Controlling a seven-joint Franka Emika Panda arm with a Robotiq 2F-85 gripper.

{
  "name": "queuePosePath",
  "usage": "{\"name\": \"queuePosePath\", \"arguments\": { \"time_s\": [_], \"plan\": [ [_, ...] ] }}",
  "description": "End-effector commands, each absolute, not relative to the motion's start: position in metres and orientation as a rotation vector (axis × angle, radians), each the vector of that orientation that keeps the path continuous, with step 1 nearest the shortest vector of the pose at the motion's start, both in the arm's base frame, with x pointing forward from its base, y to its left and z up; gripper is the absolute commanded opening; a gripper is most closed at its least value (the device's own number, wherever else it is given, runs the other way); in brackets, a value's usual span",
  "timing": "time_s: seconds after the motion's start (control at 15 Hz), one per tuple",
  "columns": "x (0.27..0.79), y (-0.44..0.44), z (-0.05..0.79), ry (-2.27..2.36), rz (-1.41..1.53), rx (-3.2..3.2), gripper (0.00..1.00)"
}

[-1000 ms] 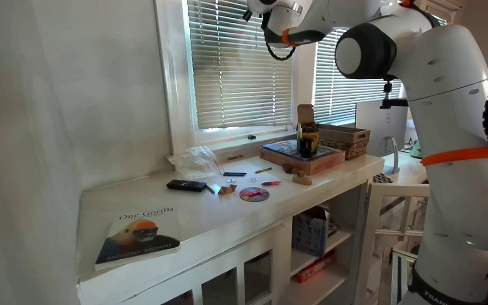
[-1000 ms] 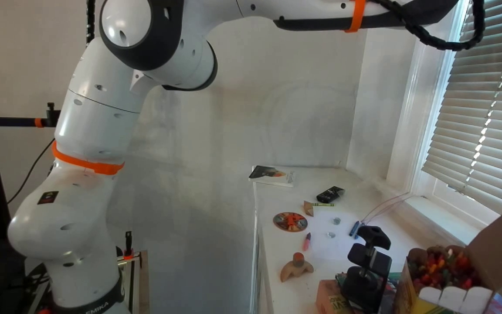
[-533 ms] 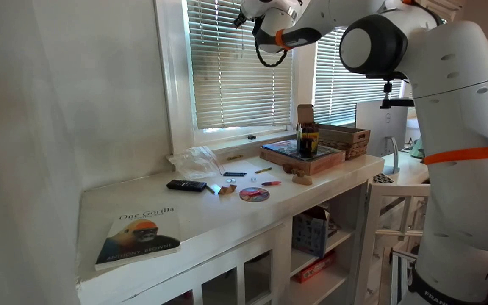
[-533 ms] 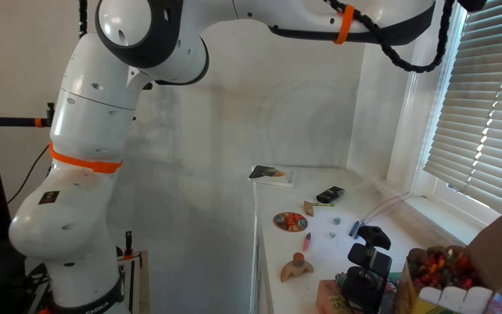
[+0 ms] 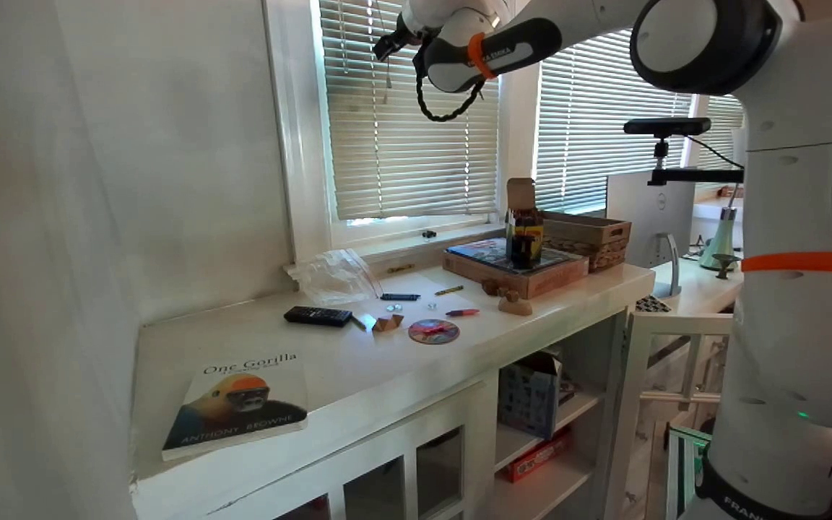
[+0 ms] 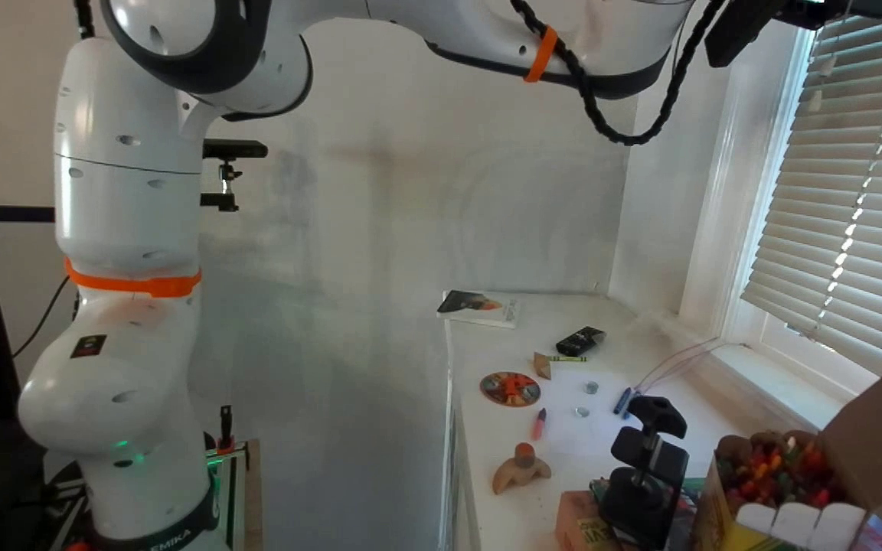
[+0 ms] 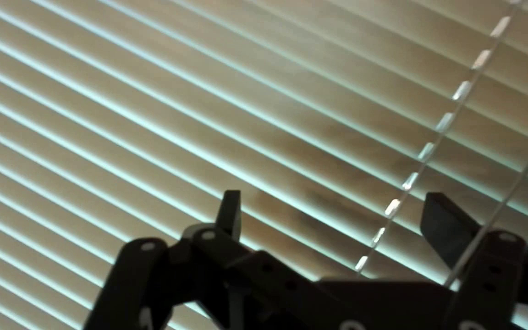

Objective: Close the blinds

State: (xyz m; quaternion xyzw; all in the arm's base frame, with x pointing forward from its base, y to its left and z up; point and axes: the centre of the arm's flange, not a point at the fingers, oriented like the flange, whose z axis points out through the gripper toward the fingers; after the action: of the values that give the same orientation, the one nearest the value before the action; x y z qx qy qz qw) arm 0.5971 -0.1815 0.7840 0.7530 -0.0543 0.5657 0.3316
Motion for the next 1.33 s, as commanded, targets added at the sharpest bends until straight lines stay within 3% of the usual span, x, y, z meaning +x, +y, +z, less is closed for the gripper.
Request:
{"name": "queuePosePath", "arguments": {
  "time_s": [0.0, 0.67, 1.27],
  "plan": [
    [0.565, -0.174, 0.765, -0.213, 1.528, 2.155, 1.0],
    [0.528, -0.146, 0.719, -0.447, 1.438, 2.679, 1.0],
    [0.495, -0.136, 0.703, -0.635, 0.844, 3.12, 1.0]
  ]
}}
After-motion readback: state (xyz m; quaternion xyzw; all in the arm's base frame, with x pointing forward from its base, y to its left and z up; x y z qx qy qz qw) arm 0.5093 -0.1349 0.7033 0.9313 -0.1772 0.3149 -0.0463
